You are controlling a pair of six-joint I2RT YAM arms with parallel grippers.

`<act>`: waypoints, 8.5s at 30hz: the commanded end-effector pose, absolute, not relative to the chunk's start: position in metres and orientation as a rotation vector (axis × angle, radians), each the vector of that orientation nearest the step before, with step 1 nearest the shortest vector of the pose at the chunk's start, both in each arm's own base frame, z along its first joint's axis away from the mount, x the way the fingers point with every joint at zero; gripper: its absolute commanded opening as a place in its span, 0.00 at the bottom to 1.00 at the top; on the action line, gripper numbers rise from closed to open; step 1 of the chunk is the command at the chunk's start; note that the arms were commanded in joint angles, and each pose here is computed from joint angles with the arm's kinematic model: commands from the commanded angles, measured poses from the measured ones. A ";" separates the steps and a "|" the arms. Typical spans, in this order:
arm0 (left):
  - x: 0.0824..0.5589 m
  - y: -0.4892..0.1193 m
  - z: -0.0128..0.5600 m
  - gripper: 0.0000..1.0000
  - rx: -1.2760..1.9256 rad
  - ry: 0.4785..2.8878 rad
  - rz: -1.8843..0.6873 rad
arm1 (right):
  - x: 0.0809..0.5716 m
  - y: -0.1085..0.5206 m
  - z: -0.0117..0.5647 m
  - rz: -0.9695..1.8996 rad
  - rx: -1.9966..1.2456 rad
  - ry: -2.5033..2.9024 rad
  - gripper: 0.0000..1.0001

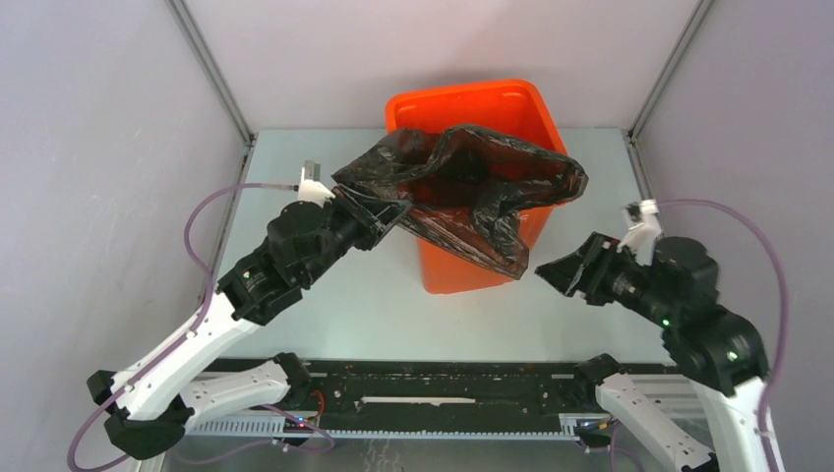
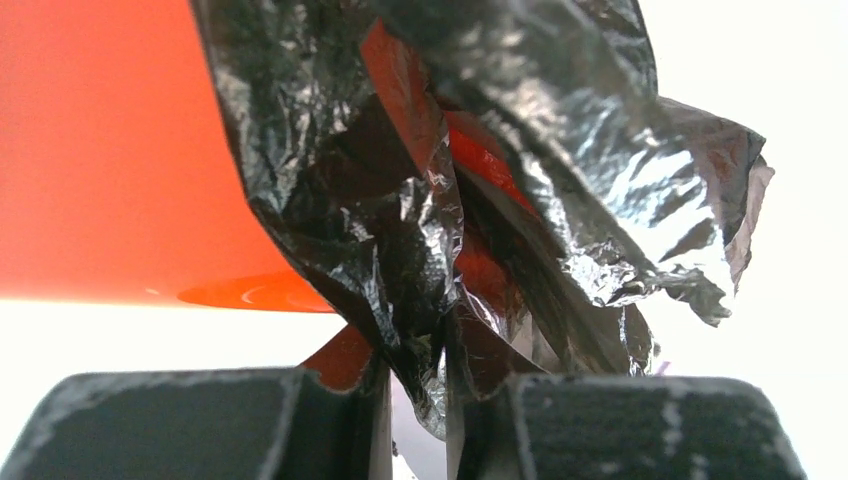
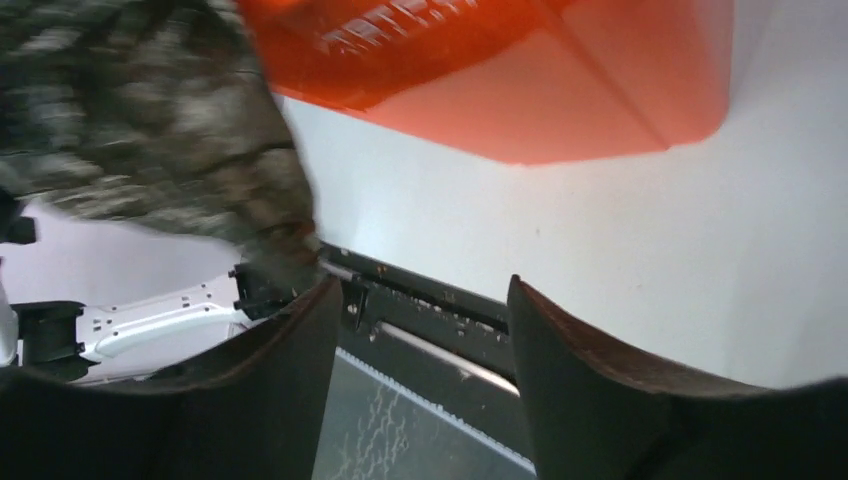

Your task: Put the trash bags into the trash bin

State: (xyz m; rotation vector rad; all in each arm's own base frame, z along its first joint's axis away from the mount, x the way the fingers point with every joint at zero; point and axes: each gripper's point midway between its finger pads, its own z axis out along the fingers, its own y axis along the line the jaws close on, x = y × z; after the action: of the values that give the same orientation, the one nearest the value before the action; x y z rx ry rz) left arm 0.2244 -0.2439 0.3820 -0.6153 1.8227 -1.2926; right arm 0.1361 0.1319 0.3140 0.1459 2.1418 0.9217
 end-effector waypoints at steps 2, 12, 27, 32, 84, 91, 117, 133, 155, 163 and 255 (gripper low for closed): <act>0.222 -0.237 0.397 0.02 -0.428 1.785 -1.222 | 0.130 0.098 0.398 0.813 0.170 1.865 0.76; 0.223 -0.236 0.391 0.12 -0.355 1.872 -1.166 | 0.205 0.095 0.462 0.664 0.252 1.805 0.70; 0.220 -0.228 0.395 0.24 -0.309 1.875 -1.220 | 0.258 0.100 0.437 0.628 0.271 1.858 0.47; 0.221 -0.227 0.394 0.20 -0.306 1.890 -1.253 | 0.241 0.100 0.442 0.658 0.274 1.860 0.60; 0.239 -0.168 0.407 0.00 -0.306 1.832 -1.022 | 0.228 0.021 0.454 0.229 0.304 1.807 0.00; 0.255 -0.159 0.396 0.00 -0.327 1.859 -0.946 | 0.255 -0.020 0.425 0.050 0.362 1.818 0.00; 0.300 -0.169 0.377 0.25 -0.347 2.035 -0.876 | 0.400 0.055 0.419 0.746 0.212 1.668 0.11; 0.219 -0.119 0.395 0.70 -0.327 1.921 -0.781 | 0.292 0.033 0.476 0.414 0.098 1.624 0.74; 0.213 -0.140 0.431 0.82 -0.078 1.868 -0.840 | 0.288 0.105 0.482 0.468 -0.473 1.668 0.76; 0.207 -0.160 0.415 0.87 0.015 1.959 -0.931 | 0.299 0.091 0.447 0.100 -0.706 1.715 0.79; 0.411 -0.207 0.489 0.25 0.312 1.538 -0.278 | 0.425 0.112 0.498 0.737 -0.051 1.528 0.00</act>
State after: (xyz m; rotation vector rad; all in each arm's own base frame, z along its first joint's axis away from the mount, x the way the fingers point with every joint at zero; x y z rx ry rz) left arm 0.3822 -0.1970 0.4747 0.3683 1.5771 -0.2097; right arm 0.4056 0.1148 0.4890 -0.0170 1.5828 0.7314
